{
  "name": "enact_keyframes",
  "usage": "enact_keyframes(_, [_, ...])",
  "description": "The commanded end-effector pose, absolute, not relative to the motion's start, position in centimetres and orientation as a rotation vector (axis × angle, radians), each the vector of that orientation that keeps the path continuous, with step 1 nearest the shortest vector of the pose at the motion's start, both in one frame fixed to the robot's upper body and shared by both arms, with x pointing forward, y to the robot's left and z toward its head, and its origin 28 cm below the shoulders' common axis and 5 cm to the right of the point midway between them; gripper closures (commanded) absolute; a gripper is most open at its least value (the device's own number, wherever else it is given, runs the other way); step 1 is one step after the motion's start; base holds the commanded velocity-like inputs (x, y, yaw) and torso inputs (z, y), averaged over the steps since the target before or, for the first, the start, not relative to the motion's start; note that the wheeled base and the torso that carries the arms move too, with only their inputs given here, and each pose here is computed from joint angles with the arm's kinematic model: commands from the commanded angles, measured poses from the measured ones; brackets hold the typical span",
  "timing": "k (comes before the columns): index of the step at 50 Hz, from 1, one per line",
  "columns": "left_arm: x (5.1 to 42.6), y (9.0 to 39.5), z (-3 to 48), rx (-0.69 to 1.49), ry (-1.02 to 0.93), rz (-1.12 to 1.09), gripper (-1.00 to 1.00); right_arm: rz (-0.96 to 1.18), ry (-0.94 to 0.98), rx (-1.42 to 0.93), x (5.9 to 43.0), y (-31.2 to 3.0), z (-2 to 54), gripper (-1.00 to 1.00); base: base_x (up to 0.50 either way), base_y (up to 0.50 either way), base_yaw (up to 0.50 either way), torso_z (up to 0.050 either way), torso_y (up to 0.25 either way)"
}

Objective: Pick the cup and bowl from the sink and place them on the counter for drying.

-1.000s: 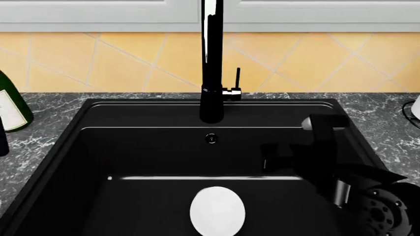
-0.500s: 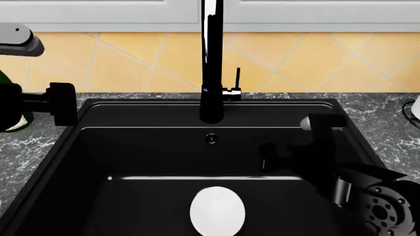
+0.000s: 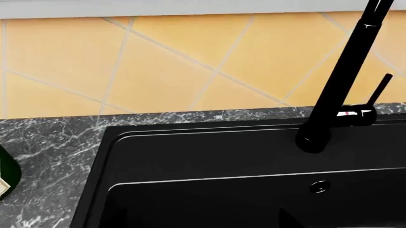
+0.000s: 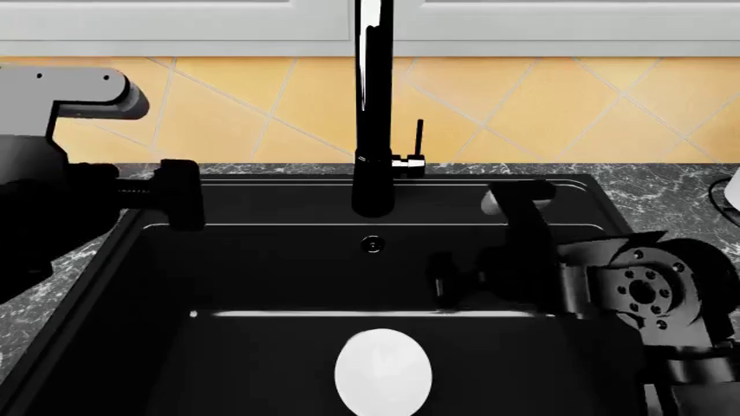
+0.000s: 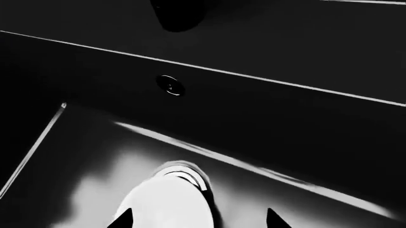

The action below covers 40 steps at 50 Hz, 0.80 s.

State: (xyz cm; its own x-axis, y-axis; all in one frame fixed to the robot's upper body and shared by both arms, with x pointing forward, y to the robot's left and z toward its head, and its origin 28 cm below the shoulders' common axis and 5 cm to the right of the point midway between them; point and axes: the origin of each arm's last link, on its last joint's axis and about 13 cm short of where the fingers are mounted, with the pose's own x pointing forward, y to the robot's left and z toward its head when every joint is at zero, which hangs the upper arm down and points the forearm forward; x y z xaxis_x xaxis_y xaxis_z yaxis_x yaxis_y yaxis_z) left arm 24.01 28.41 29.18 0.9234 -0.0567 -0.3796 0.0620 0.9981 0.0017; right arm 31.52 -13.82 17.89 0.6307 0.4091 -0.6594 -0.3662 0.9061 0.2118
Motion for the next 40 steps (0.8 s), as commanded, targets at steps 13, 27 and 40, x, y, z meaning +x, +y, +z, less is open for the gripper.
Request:
enact_keyframes(13, [24.7,28.6,27.1,0.016,0.357,-0.06,-1.0,0.523,0.932,0.008,37.0,-10.8,18.8,-1.0,0.0,0.0,0.0,0.0,0.0])
enact_keyframes(27, [24.7,28.7,26.5,0.042,0.269,-0.067,-1.0,0.518,1.032,-0.005,37.3,-10.1,14.1,-1.0,0.0,0.0,0.0,0.0,0.0])
enact_keyframes(40, [24.4,28.9,26.7,0.005,0.221,-0.08,-1.0,0.527,1.078,0.001,37.4,-10.0,11.6,-1.0,0.0,0.0,0.0,0.0,0.0])
